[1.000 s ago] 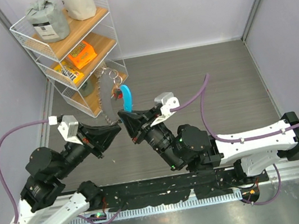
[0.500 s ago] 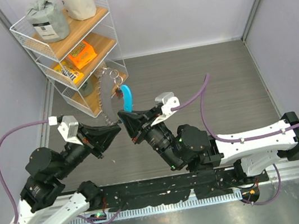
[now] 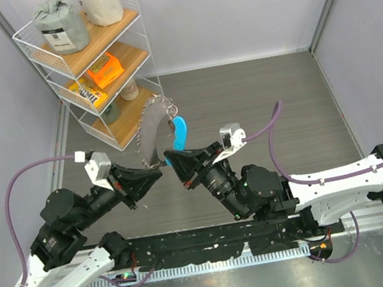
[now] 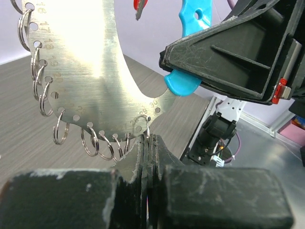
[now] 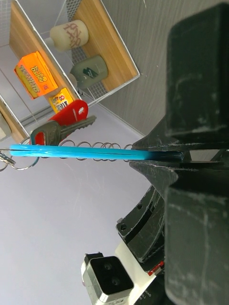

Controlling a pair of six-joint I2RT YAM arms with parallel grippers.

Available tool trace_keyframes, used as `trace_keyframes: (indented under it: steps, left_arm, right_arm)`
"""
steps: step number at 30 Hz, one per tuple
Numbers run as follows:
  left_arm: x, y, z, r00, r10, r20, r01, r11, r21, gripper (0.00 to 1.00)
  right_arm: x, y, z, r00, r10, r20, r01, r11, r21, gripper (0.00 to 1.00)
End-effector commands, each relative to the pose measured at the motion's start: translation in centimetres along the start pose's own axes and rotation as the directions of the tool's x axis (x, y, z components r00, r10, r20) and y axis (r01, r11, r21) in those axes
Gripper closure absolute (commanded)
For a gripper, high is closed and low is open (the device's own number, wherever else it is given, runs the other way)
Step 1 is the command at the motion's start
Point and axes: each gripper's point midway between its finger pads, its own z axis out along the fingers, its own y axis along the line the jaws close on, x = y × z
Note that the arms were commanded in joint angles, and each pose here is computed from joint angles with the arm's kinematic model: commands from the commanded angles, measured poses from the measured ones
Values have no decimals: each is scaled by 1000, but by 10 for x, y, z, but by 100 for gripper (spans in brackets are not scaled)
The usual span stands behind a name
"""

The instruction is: Put the keys on the keyring

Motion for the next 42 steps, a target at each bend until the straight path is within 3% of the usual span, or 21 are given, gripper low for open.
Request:
trace_keyframes:
  steps: [1,7,16,20,42]
  left_arm:
    - [-45,1,-8,984,51,172,-45,998,-37,100]
    - [-46,1,-10,982,52,180,-45,998,-42,100]
    - [-44,4,-11,982,56,180,-47,997,-54,100]
    - [-45,5,-13,981,61,182,-50,997,-65,100]
    - [-46,8,-14,980,74,185,-59,995,-82,100]
  right_arm:
    - [-1,-13,-11,998,67,-8,-67,997,46,93]
    - [7,-25,-18,994,108,-18,-106,992,72,87]
    - [9,-30,-22,992,122,-30,-119,990,77,64]
    - [7,-31,-23,992,122,-32,-120,990,76,60]
    - [15,-41,-37,987,136,-91,-131,990,59,54]
